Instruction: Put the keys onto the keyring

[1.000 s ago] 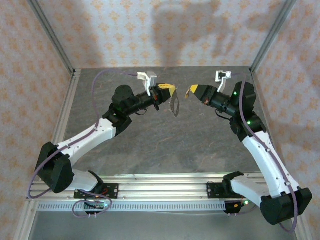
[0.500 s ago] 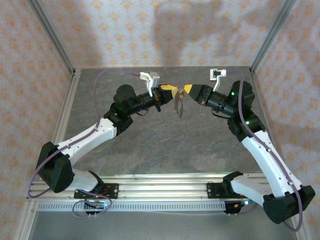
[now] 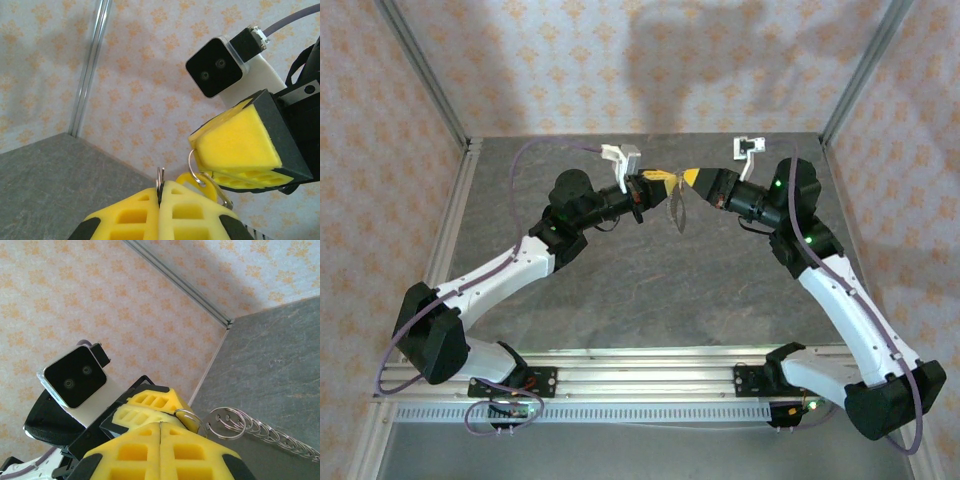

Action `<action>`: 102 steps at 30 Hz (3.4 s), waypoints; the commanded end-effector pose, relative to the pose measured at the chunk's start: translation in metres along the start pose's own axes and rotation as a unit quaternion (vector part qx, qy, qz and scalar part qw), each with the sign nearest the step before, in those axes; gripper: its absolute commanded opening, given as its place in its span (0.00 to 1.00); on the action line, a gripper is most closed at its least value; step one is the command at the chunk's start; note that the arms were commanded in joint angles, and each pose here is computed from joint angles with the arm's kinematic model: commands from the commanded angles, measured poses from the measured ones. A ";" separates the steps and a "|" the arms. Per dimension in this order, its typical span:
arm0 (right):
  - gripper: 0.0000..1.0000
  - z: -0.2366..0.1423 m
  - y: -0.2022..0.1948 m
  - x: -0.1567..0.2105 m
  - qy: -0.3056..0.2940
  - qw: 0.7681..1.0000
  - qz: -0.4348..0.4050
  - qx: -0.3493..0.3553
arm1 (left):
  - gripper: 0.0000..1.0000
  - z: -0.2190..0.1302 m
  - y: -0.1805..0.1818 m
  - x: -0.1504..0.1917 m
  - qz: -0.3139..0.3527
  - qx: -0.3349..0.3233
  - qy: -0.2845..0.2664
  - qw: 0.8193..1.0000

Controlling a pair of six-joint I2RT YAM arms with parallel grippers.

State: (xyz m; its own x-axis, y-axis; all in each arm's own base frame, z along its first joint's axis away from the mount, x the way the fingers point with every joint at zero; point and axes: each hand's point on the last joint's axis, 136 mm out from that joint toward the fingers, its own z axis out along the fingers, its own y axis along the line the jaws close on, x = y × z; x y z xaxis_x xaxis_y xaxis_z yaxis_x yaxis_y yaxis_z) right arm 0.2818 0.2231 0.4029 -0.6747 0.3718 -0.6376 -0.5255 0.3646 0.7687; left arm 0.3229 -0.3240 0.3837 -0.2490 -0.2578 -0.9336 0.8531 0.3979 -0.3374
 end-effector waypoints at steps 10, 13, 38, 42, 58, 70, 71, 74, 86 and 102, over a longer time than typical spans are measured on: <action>0.00 0.002 -0.014 -0.007 -0.019 0.999 -0.021 0.036 | 0.00 0.000 -0.015 -0.028 0.021 0.020 -0.041 0.999; 0.00 0.000 -0.017 -0.007 -0.024 0.999 -0.020 0.043 | 0.00 -0.001 -0.016 -0.028 0.022 0.021 -0.041 0.999; 0.00 0.006 -0.033 0.018 0.043 0.998 -0.007 0.041 | 0.00 0.000 -0.015 -0.035 0.022 0.019 -0.056 0.998; 0.00 0.009 -0.035 0.021 0.050 0.998 -0.003 0.037 | 0.00 0.002 -0.014 -0.035 0.019 0.020 -0.057 0.998; 0.00 0.002 -0.036 0.019 0.039 0.999 0.002 0.030 | 0.00 0.000 -0.005 -0.041 -0.003 -0.003 -0.082 0.997; 0.40 -0.018 -0.033 -0.004 -0.009 0.999 -0.007 0.042 | 0.00 0.002 0.004 -0.037 -0.026 -0.015 -0.088 0.996; 0.40 -0.021 -0.033 -0.009 -0.020 0.999 -0.007 0.043 | 0.00 0.002 0.005 -0.037 -0.030 -0.016 -0.091 0.995; 0.41 -0.026 -0.028 -0.021 -0.047 0.998 -0.006 0.038 | 0.00 0.004 0.007 -0.036 -0.045 -0.017 -0.097 0.994; 0.45 -0.016 -0.007 -0.060 -0.124 0.991 0.014 -0.045 | 0.00 0.009 0.019 -0.042 -0.137 -0.009 -0.142 0.980; 0.47 0.008 -0.012 -0.047 -0.111 0.991 0.021 -0.071 | 0.00 0.016 0.016 -0.044 -0.179 -0.003 -0.163 0.970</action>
State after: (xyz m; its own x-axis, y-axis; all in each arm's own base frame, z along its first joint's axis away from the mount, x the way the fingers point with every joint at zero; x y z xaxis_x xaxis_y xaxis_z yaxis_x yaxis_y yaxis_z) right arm 0.3269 0.2018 0.4150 -0.5974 0.5670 -0.5672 -0.5311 0.2502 0.8095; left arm 0.3616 -0.3216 0.4021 -0.4039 -0.6062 -0.6851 0.7065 0.2691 -0.6546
